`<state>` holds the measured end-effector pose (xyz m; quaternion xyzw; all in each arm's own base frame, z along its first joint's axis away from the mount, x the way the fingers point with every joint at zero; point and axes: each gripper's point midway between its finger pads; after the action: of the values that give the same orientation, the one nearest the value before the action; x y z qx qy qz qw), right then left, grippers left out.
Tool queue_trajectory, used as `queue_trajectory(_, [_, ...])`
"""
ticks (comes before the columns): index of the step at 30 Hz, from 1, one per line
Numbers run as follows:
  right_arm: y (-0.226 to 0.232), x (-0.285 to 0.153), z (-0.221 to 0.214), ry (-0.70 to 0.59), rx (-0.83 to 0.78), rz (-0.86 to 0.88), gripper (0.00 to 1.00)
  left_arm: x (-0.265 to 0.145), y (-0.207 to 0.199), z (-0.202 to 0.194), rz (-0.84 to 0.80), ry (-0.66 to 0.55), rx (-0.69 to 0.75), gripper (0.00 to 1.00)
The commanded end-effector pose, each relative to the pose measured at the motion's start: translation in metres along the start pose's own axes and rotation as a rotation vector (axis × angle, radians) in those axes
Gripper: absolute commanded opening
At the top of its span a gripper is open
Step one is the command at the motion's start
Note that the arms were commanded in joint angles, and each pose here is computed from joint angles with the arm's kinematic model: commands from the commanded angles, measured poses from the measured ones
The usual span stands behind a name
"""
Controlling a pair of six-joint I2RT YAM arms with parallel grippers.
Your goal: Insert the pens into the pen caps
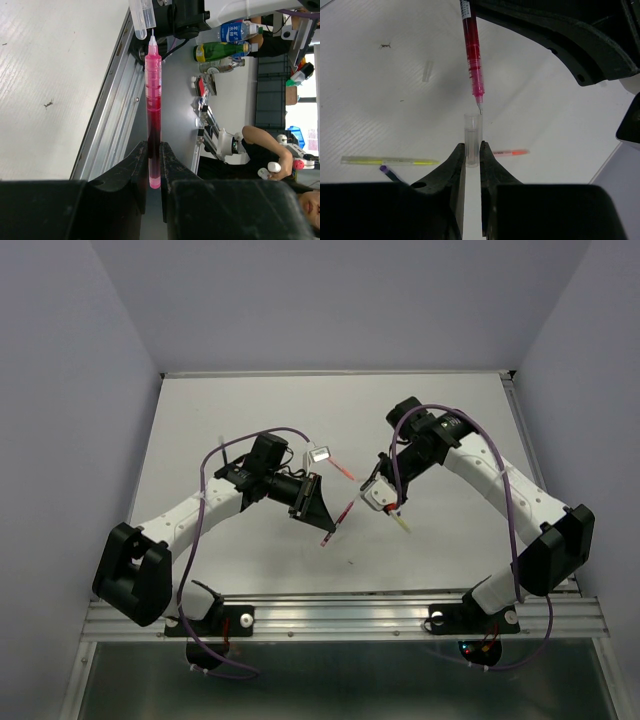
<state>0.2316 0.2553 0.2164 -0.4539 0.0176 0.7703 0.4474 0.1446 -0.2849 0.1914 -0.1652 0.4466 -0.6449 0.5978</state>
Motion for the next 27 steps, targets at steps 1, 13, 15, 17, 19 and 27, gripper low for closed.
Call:
queue_trajectory(1, [-0.019,-0.009,0.021,-0.015,-0.328,-0.051,0.01,-0.001,-0.013,0.013,-0.034,-0.011,0.062,0.0])
queue_trajectory(13, [-0.028,-0.011,0.021,-0.012,-0.311,-0.084,0.01,-0.002,-0.012,0.013,-0.028,-0.01,0.065,0.0])
queue_trajectory(15, [-0.026,-0.009,0.024,-0.014,-0.321,-0.073,0.01,-0.002,-0.013,0.014,-0.028,-0.01,0.065,0.0])
queue_trajectory(17, [-0.024,-0.009,0.023,-0.011,-0.339,-0.064,0.02,-0.002,-0.012,0.014,-0.028,-0.01,0.065,0.0])
queue_trajectory(19, [-0.02,-0.009,0.024,-0.013,-0.347,-0.055,0.01,-0.001,-0.011,0.014,-0.024,-0.009,0.063,0.0])
queue_trajectory(27, [-0.012,-0.007,0.023,0.0,-0.369,-0.018,0.01,0.0,-0.009,0.018,-0.019,-0.01,0.049,0.0])
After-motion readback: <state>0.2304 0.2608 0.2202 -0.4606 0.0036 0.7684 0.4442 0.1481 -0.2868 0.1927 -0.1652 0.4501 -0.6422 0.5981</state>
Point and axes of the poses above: each gripper's point midway between its finger pads, its own x axis out along the fingers, its own y axis along the line the jaws close on, z = x × y, and after that the axes turned 13 degrees about x, right-handed
